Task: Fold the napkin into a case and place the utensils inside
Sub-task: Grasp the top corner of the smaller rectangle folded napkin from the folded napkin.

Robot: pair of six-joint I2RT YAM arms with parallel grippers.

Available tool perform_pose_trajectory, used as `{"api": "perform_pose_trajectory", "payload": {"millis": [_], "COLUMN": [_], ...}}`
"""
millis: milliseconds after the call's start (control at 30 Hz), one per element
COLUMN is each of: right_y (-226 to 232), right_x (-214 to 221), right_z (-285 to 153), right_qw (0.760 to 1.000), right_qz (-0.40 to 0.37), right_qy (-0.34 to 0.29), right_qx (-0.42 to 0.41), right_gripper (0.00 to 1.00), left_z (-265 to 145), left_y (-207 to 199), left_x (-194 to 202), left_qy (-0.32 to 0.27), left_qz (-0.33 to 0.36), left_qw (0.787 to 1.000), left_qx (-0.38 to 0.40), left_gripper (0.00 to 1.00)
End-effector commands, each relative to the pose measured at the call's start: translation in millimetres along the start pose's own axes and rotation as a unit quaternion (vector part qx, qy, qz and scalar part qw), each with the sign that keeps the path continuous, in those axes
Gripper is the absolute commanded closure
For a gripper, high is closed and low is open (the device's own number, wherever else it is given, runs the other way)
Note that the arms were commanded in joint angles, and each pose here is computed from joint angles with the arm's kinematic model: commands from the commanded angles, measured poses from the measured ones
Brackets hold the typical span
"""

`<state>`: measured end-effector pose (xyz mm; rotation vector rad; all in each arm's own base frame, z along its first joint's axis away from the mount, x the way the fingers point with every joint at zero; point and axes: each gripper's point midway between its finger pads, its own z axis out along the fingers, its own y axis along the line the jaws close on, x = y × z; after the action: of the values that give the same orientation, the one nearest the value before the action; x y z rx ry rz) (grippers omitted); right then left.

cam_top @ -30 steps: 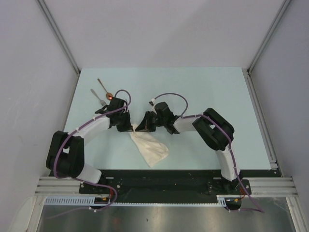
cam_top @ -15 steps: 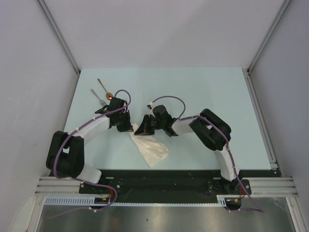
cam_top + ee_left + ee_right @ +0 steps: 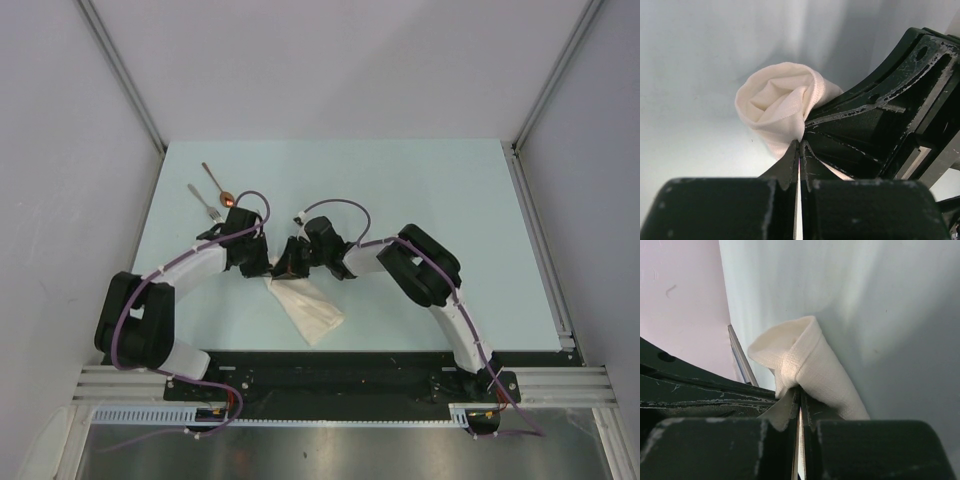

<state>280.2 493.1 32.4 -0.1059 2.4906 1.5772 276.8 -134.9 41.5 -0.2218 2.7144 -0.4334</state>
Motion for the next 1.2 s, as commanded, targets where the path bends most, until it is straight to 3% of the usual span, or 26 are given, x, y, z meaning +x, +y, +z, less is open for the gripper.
{"api": "perform_pose_trajectory", "payload": {"millis": [0,167,367,933,1167], "right_y": [20,42,26,-10,6], "right_x": [-13,-16,-20,10,0], "right_z": [-3,-36,-57,-6,9], "right_qw": [0.999,0.998,0.998,0.999,0.999], "right_qz": [-0.021,-0.038,-0.048,-0.034,-0.039], "right_qy": [-0.028,-0.035,-0.047,-0.004,-0.013], "right_qx": [-0.016,-0.018,0.006,0.025,0.019], "right_gripper": [0.96,0.96,0.95,0.95,0.95], "left_z": [-5,-7,-8,-6,3], "left_y": [-14,-12,-12,-16,-10], "left_x": [-1,-6,-8,-5,6], "left_qy": [-0.008,-0.013,-0.016,-0.009,0.005], "left_qz": [-0.006,-0.008,-0.006,-0.016,-0.027], "left_qw": [1.0,1.0,0.999,0.999,0.999], "left_qx": [0.03,0.027,0.028,0.04,0.035], "left_gripper": [1.0,1.0,1.0,1.0,1.0]}}
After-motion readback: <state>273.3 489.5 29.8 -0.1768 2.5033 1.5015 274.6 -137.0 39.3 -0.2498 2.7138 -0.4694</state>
